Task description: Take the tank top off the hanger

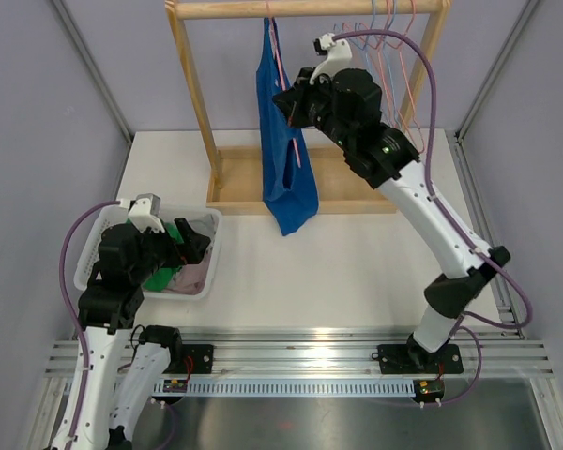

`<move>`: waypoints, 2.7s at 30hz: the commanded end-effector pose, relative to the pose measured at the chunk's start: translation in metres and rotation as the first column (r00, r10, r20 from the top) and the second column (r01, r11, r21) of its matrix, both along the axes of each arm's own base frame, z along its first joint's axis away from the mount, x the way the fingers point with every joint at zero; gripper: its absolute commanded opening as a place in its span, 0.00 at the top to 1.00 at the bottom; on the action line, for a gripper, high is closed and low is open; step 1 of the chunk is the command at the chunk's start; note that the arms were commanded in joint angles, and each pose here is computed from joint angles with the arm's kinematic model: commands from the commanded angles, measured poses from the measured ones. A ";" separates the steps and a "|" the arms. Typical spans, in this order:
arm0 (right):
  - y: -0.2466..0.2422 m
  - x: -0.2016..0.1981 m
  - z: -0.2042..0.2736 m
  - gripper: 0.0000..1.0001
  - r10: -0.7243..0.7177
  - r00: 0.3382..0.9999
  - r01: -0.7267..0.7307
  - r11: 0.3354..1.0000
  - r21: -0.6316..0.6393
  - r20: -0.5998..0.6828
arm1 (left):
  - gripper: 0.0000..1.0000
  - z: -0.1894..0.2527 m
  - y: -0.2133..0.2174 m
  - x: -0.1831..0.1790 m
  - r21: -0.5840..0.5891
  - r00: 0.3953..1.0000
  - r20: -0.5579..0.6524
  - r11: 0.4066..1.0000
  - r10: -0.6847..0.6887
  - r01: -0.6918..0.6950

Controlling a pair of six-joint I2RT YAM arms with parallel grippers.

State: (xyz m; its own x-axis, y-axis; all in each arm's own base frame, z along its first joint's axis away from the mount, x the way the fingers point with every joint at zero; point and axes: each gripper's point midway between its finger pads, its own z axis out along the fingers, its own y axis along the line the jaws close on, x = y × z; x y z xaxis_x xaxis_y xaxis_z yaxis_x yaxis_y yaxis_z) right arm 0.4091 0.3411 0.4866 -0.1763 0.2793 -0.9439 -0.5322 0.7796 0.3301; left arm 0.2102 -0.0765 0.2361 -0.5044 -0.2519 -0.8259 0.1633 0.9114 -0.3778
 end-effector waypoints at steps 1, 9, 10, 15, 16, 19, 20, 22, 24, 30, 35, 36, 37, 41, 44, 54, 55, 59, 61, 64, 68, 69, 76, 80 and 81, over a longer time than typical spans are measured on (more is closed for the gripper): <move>-0.035 -0.067 0.069 1.00 0.093 0.987 -0.111 0.985 0.130 0.135 | 0.01 0.036 -0.014 0.000 -0.030 0.992 0.099 0.996 -0.077 0.080; -0.076 -0.143 0.022 1.00 0.194 0.980 -0.198 0.976 0.090 0.042 | 0.01 0.103 -0.047 0.024 -0.071 0.966 0.193 0.979 -0.173 0.190; -0.077 -0.151 0.015 1.00 0.218 0.976 -0.219 0.972 0.086 0.028 | 0.01 0.118 -0.062 0.024 -0.085 0.950 0.230 0.968 -0.212 0.237; -0.094 -0.213 -0.023 1.00 0.357 0.933 -0.350 0.930 0.112 -0.050 | 0.01 0.187 -0.124 0.022 -0.090 0.848 0.404 0.908 -0.342 0.409; -0.097 -0.221 -0.027 1.00 0.376 0.925 -0.366 0.922 0.129 -0.062 | 0.01 0.201 -0.144 0.017 -0.082 0.799 0.462 0.879 -0.385 0.470; -0.110 -0.252 -0.035 1.00 0.422 0.903 -0.404 0.898 0.174 -0.082 | 0.01 0.227 -0.169 0.013 -0.091 0.717 0.580 0.844 -0.386 0.528; -0.113 -0.259 -0.034 1.00 0.435 0.897 -0.415 0.891 0.186 -0.081 | 0.01 0.229 -0.173 0.015 -0.089 0.709 0.593 0.843 -0.383 0.530; -0.123 -0.276 -0.036 1.00 0.447 0.891 -0.423 0.881 0.211 -0.081 | 0.01 0.235 -0.184 0.015 -0.075 0.683 0.618 0.836 -0.389 0.543; -0.130 -0.290 -0.042 1.00 0.469 0.878 -0.441 0.871 0.216 -0.099 | 0.01 0.229 -0.195 0.023 -0.055 0.681 0.619 0.843 -0.391 0.535; -0.133 -0.313 -0.059 1.00 0.530 0.834 -0.487 0.838 0.248 -0.154 | 0.04 0.215 -0.221 0.032 -0.045 0.669 0.613 0.826 -0.421 0.561; -0.133 -0.321 -0.061 1.00 0.562 0.813 -0.515 0.815 0.266 -0.150 | 0.07 0.209 -0.231 0.035 -0.033 0.667 0.607 0.825 -0.432 0.564; -0.132 -0.321 -0.062 1.00 0.562 0.813 -0.514 0.816 0.263 -0.155 | 0.07 0.208 -0.233 0.035 -0.029 0.664 0.605 0.821 -0.440 0.570; -0.133 -0.319 -0.062 1.00 0.552 0.819 -0.506 0.823 0.259 -0.155 | 0.06 0.207 -0.236 0.033 -0.026 0.658 0.605 0.814 -0.449 0.580; -0.131 -0.316 -0.062 1.00 0.550 0.820 -0.506 0.826 0.249 -0.159 | 0.25 0.200 -0.241 0.034 -0.006 0.659 0.596 0.818 -0.458 0.575; -0.135 -0.311 -0.060 1.00 0.519 0.842 -0.479 0.846 0.237 -0.151 | 0.68 0.192 -0.241 0.038 0.002 0.682 0.572 0.832 -0.457 0.556; -0.146 -0.303 -0.078 1.00 0.447 0.877 -0.425 0.893 0.148 -0.176 | 1.00 0.174 -0.210 0.061 0.012 0.797 0.511 0.930 -0.321 0.367; -0.147 -0.302 -0.083 1.00 0.441 0.881 -0.427 0.897 0.114 -0.173 | 1.00 0.170 -0.196 0.071 0.009 0.834 0.496 0.961 -0.243 0.275; -0.148 -0.320 -0.106 1.00 0.501 0.840 -0.498 0.864 0.072 -0.206 | 1.00 0.154 -0.147 0.088 -0.001 0.902 0.431 1.000 0.004 -0.004; -0.149 -0.336 -0.107 1.00 0.560 0.809 -0.556 0.828 0.076 -0.179 | 1.00 0.144 -0.123 0.092 -0.002 0.913 0.391 0.992 0.119 -0.128; -0.151 -0.347 -0.102 1.00 0.601 0.790 -0.596 0.799 0.076 -0.119 | 1.00 0.135 -0.106 0.095 -0.024 0.920 0.333 0.977 0.207 -0.211; -0.154 -0.368 -0.096 1.00 0.670 0.742 -0.669 0.742 0.054 -0.024 | 1.00 0.124 -0.109 0.101 -0.037 0.950 0.238 0.980 0.200 -0.197; -0.155 -0.365 -0.093 1.00 0.656 0.755 -0.655 0.754 0.045 0.000 | 1.00 0.130 -0.116 0.100 -0.044 0.956 0.244 0.987 0.163 -0.157; -0.153 -0.298 -0.055 1.00 0.387 0.860 -0.453 0.880 0.146 0.334 | 1.00 0.147 -0.249 -0.021 -0.162 0.600 0.452 0.601 -0.660 0.783; -0.155 -0.281 0.000 1.00 0.203 0.748 -0.442 0.863 0.245 0.632 | 1.00 0.115 -0.286 -0.100 -0.097 0.314 0.453 0.304 -0.834 0.948; -0.153 -0.275 0.004 1.00 0.177 0.743 -0.428 0.868 0.253 0.646 | 1.00 0.105 -0.288 -0.106 -0.098 0.304 0.435 0.291 -0.847 0.952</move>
State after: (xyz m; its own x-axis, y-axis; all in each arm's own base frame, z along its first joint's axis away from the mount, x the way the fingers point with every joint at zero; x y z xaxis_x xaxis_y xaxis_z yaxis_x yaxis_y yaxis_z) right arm 0.1316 0.2089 0.4014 -0.0781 0.4136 -0.9071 -0.8885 0.3837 0.2515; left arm 0.1805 -0.3425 0.3332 -0.4416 -0.0991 -0.8917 0.8307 0.3305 -0.4481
